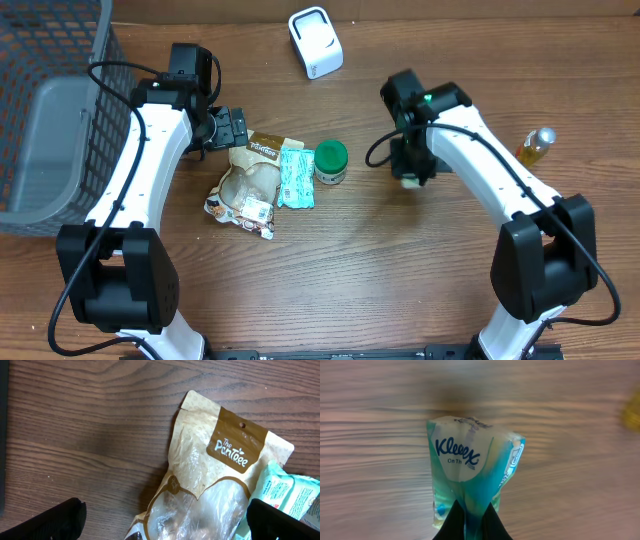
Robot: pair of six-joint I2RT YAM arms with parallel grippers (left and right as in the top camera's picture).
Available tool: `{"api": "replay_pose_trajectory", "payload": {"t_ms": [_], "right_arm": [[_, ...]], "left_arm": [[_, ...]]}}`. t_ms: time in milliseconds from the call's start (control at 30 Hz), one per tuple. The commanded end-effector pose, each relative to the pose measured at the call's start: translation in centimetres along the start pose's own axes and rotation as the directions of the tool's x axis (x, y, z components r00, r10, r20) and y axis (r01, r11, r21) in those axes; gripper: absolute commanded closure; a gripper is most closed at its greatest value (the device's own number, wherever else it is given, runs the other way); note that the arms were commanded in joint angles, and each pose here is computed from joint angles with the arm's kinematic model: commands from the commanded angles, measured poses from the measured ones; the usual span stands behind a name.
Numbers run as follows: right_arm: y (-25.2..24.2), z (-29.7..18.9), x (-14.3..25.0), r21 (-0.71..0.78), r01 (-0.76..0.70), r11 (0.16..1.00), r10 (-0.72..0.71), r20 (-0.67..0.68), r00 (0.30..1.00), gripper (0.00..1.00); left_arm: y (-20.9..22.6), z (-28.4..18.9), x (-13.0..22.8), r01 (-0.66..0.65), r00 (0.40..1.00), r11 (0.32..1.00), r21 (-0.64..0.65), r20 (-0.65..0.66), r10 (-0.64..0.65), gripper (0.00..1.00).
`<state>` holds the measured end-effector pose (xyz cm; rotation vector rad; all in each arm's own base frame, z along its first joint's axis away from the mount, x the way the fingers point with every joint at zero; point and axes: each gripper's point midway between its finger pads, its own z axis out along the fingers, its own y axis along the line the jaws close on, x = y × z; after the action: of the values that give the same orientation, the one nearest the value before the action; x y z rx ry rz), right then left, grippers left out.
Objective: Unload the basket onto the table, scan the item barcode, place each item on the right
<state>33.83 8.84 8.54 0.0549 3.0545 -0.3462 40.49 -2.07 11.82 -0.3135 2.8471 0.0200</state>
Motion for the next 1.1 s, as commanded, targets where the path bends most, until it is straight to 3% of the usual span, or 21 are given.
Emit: {"api": "replay_pose_trajectory", "payload": {"t_ms": [0, 167, 467, 667, 900, 1067], "right_arm": [[-4.4, 0.3, 0.1, 0.233, -0.130, 0.964, 0.109, 0.100, 0.989, 0.96], [-6.2, 2.2, 1.4, 0.338, -0.204, 0.919, 0.168, 0.131, 0.977, 0.96], [-7.6, 4.2, 2.3, 0.469, -0.176, 0.865, 0.088, 0.204, 0.975, 0.93], [-6.1, 4.8, 2.2, 0.405, -0.152, 0.901, 0.081, 0.187, 0.979, 0.88], [-5.5, 5.1, 2.2, 0.378, -0.130, 0.917, 0.069, 0.171, 0.983, 0.74], [-5.2, 5.2, 1.9, 0.362, -0.138, 0.922, 0.076, 0.180, 0.981, 0.72]], "left_arm": [[0.0, -0.6, -0.5, 0.004, 1.000, 1.000, 0.000, 0.020, -0.004, 0.00], [0.0, -0.6, -0.5, 0.004, 1.000, 1.000, 0.000, 0.020, -0.004, 0.00], [0.0, -0.6, -0.5, 0.004, 1.000, 1.000, 0.000, 0.020, -0.004, 0.00], [0.0, -0.6, -0.5, 0.004, 1.000, 1.000, 0.000, 0.020, -0.004, 0.00], [0.0, -0.6, -0.5, 0.004, 1.000, 1.000, 0.000, 0.020, -0.004, 0.00], [0.0, -0.6, -0.5, 0.004, 1.000, 1.000, 0.000, 0.020, -0.004, 0.00]]}}
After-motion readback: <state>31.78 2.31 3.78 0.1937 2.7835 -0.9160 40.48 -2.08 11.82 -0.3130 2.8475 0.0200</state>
